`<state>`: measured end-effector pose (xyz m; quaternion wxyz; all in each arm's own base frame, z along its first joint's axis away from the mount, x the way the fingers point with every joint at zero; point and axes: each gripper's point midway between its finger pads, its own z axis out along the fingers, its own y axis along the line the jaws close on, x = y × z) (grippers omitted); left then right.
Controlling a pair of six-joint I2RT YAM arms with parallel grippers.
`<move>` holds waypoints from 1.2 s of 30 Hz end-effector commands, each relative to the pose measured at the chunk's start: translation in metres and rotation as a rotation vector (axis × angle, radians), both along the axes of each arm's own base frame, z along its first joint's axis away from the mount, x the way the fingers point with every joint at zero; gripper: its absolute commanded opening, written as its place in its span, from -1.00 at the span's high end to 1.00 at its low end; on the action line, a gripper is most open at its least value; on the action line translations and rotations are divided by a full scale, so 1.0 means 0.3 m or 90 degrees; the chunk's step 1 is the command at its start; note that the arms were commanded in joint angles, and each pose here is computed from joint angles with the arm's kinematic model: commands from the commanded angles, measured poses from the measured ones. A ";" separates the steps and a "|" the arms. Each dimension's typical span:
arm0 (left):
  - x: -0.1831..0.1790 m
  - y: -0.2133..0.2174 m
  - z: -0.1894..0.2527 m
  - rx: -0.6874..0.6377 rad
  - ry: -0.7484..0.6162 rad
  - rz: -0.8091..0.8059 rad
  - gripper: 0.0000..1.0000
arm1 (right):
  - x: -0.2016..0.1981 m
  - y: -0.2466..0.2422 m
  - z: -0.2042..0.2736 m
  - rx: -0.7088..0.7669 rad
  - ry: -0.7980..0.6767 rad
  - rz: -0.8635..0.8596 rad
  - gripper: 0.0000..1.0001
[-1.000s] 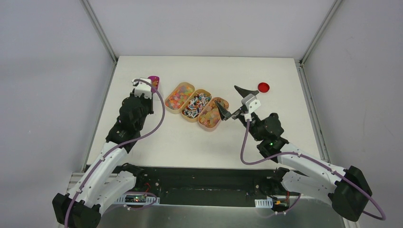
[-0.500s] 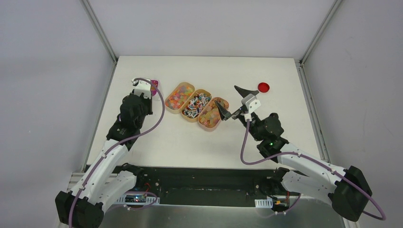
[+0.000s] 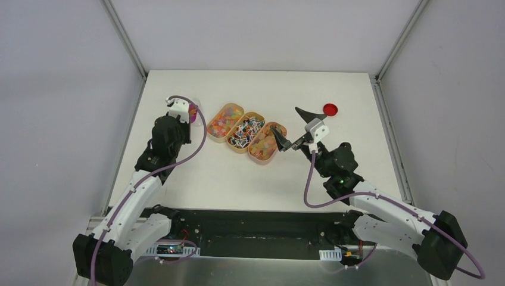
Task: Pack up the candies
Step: Place the fake candies in the packing bottle.
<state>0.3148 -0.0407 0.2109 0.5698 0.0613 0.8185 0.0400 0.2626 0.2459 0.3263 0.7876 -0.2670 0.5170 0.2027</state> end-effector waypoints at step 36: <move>0.054 -0.008 0.145 -0.018 0.029 -0.010 1.00 | 0.002 -0.013 0.017 0.002 -0.010 -0.013 -1.00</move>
